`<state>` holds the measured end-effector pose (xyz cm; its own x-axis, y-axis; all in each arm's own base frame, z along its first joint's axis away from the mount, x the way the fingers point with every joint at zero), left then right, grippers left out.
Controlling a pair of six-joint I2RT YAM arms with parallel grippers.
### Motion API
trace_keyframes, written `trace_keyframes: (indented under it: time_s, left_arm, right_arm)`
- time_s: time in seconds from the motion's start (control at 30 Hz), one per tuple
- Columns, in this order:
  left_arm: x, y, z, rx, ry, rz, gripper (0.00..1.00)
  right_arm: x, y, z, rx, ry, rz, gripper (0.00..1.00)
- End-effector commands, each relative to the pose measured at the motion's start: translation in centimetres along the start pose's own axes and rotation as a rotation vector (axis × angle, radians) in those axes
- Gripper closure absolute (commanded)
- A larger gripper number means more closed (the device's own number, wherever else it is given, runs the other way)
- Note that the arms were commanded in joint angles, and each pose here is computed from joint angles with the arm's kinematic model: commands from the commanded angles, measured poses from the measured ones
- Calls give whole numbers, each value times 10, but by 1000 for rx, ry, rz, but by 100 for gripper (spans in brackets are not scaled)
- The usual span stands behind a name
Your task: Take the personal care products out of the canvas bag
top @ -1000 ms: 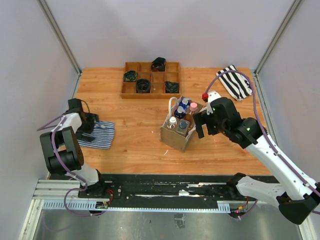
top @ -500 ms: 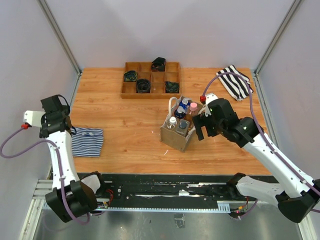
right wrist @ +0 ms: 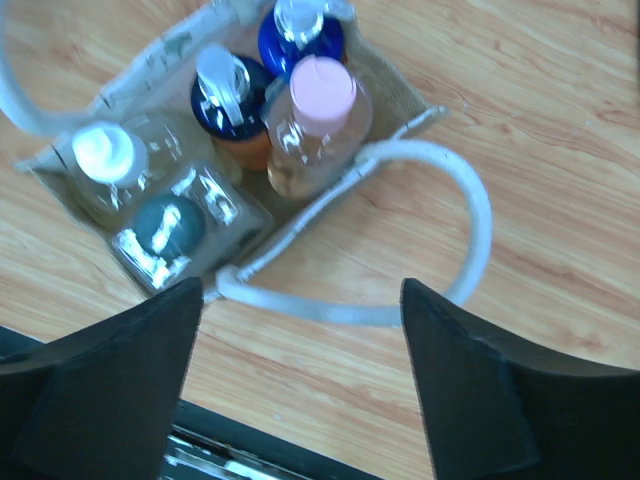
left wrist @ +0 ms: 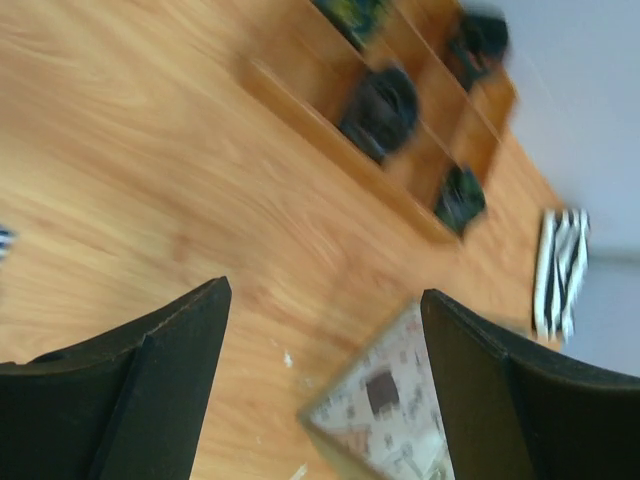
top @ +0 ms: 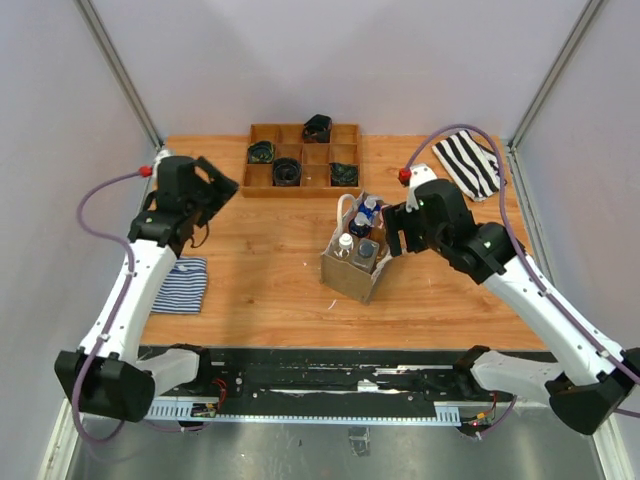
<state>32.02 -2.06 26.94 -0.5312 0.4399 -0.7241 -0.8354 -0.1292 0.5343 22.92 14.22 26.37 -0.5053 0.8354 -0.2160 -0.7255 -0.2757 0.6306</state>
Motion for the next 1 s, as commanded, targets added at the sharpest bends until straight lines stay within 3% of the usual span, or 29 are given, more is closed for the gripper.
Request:
trace_keyframes:
  time_s: [0.0, 0.07, 0.3, 0.6, 0.97]
  left_arm:
    - [-63, 22, -65, 173, -224, -246, 18]
    - [-72, 29, -90, 234, -282, -290, 18]
    - [-63, 48, -174, 430, -480, -337, 18]
    - [-38, 51, -182, 438, -494, -290, 18]
    - [-22, 47, -190, 468, -482, -261, 18]
  right_arm:
    - [-7, -12, 52, -124, -3, -41, 34]
    - [-11, -30, 59, -92, 18, -73, 49]
    - [-6, -90, 57, 49, 58, -53, 43]
    - [-6, -116, 13, 203, 9, -131, 37]
    - [-11, -120, -15, 290, -11, -205, 33]
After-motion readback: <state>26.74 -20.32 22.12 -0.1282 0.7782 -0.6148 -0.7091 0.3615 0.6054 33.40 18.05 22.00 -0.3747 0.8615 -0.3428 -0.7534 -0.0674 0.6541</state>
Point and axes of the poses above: each gripper's point midway between its finger pads, its own y axis back along the fingers, its own x axis along the line the jaws close on, z = x × y, the point moved 3 cm from there along y, back along the fingers, and after that the axes turned 14 degrees about y, right-handed, at the moved point
